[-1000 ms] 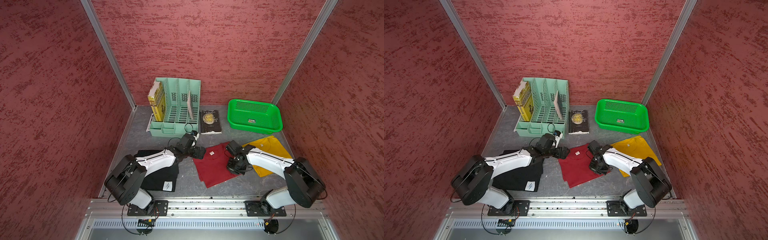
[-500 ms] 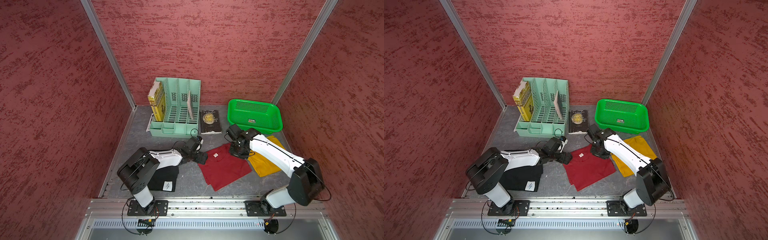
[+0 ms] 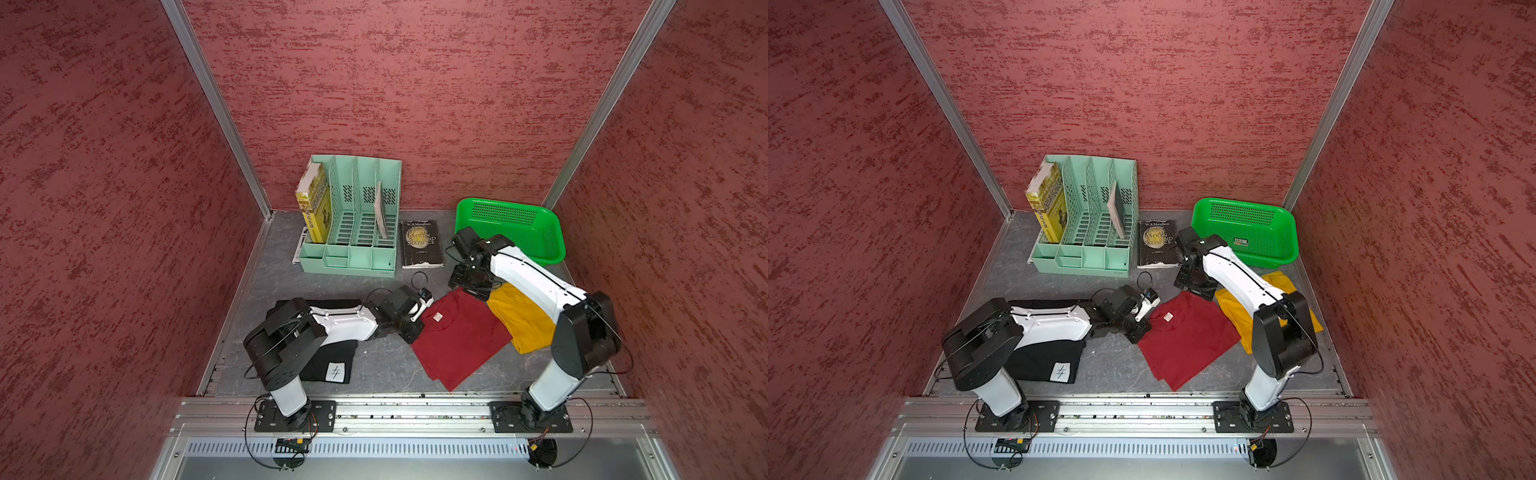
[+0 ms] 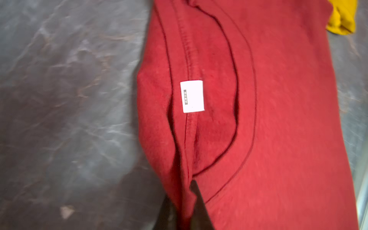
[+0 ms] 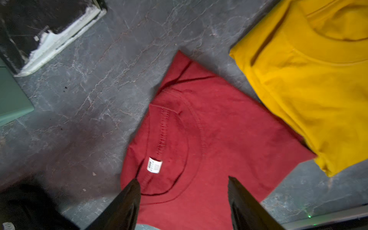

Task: Put the folded t-shirts into the basket
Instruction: Pick up the T-shirt from the center of the board.

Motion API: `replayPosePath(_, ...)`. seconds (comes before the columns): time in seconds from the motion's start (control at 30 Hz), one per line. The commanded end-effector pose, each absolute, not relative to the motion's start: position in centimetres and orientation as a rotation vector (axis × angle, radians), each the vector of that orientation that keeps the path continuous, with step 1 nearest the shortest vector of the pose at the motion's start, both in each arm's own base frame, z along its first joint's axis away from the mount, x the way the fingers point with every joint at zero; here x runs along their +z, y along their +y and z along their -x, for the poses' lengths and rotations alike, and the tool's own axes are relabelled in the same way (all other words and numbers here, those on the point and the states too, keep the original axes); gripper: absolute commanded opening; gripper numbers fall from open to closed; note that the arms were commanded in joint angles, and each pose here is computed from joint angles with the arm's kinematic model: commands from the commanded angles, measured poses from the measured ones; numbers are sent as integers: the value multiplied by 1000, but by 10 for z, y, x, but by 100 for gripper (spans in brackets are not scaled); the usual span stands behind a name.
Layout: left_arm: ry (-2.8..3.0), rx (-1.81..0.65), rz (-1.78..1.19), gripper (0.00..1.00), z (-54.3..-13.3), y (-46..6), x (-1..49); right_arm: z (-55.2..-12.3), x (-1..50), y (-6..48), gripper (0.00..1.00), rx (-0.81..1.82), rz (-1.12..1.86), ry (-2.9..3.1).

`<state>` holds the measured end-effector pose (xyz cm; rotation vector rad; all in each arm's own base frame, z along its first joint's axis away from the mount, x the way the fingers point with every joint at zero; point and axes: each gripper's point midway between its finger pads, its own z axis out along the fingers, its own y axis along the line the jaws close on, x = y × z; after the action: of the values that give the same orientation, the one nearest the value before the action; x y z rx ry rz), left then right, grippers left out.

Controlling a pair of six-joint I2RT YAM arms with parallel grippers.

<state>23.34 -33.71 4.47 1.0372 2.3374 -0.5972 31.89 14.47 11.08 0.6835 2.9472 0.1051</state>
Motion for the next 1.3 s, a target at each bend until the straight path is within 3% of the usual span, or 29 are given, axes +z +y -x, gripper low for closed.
replayPosePath(0.0, 2213, -477, -1043, 0, -249, -332, 70, -335, 105, 158, 72, 162, -718, 2968)
replayPosePath(0.37, 1767, -199, -1277, 0, -221, -365, 106, -350, 59, 169, 72, 66, -690, 3103)
replayPosePath(0.57, 1688, -170, -1296, 0, -212, -372, 114, -347, 35, 167, 70, -8, -674, 3176)
replayPosePath(0.7, 1652, -168, -1305, 0, -207, -375, 119, -344, 22, 164, 58, -62, -651, 3211)
replayPosePath(0.93, 1672, -117, -1297, 0, -207, -369, 125, -351, 48, 154, 4, -67, -660, 3168)
replayPosePath(0.97, 1681, -115, -1289, 0, -207, -367, 127, -351, 58, 153, 0, -60, -671, 3146)
replayPosePath(1.27, 1615, -231, -1230, 1, -198, -371, 189, -330, 164, 128, 0, 114, -884, 2815)
